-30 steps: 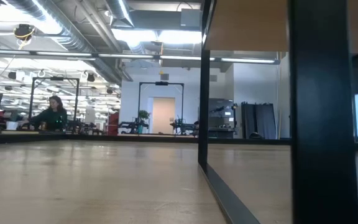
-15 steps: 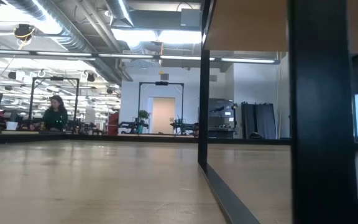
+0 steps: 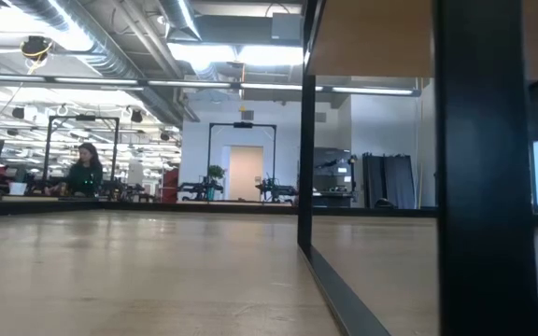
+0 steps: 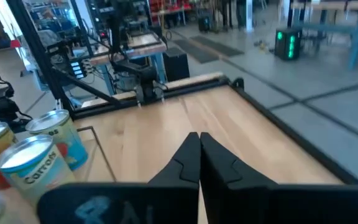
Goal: Pick and place cans onto a shelf
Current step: Return to Home Position
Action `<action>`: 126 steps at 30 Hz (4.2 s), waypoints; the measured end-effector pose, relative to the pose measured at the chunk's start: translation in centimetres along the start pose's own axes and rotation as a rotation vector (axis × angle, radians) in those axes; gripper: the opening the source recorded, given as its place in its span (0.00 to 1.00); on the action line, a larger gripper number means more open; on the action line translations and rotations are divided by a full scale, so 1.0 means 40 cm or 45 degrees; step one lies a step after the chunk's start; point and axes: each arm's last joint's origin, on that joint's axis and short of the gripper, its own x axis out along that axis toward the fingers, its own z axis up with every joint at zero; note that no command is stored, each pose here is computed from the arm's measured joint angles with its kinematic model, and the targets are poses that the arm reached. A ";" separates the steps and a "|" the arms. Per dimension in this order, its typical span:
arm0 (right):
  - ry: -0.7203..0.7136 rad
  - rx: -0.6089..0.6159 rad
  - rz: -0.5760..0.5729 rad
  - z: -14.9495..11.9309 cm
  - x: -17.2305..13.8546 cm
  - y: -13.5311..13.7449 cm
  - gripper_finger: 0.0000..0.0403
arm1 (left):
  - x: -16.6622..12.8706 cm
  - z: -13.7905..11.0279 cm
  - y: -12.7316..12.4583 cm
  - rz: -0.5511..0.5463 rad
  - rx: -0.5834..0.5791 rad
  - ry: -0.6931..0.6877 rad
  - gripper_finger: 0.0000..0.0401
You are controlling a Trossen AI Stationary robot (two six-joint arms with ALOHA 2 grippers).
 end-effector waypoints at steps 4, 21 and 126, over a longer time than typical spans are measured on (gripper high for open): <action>-0.077 -0.088 0.036 -0.016 0.028 0.006 0.00 | 0.053 -0.039 0.011 -0.021 -0.002 0.016 0.00; -0.146 -0.139 0.100 -0.025 0.071 0.019 0.00 | 0.243 -0.249 0.051 -0.153 -0.075 -0.153 0.00; -0.022 -0.132 0.248 -0.345 0.322 0.030 0.05 | 0.296 -0.567 0.105 0.293 0.063 0.269 0.00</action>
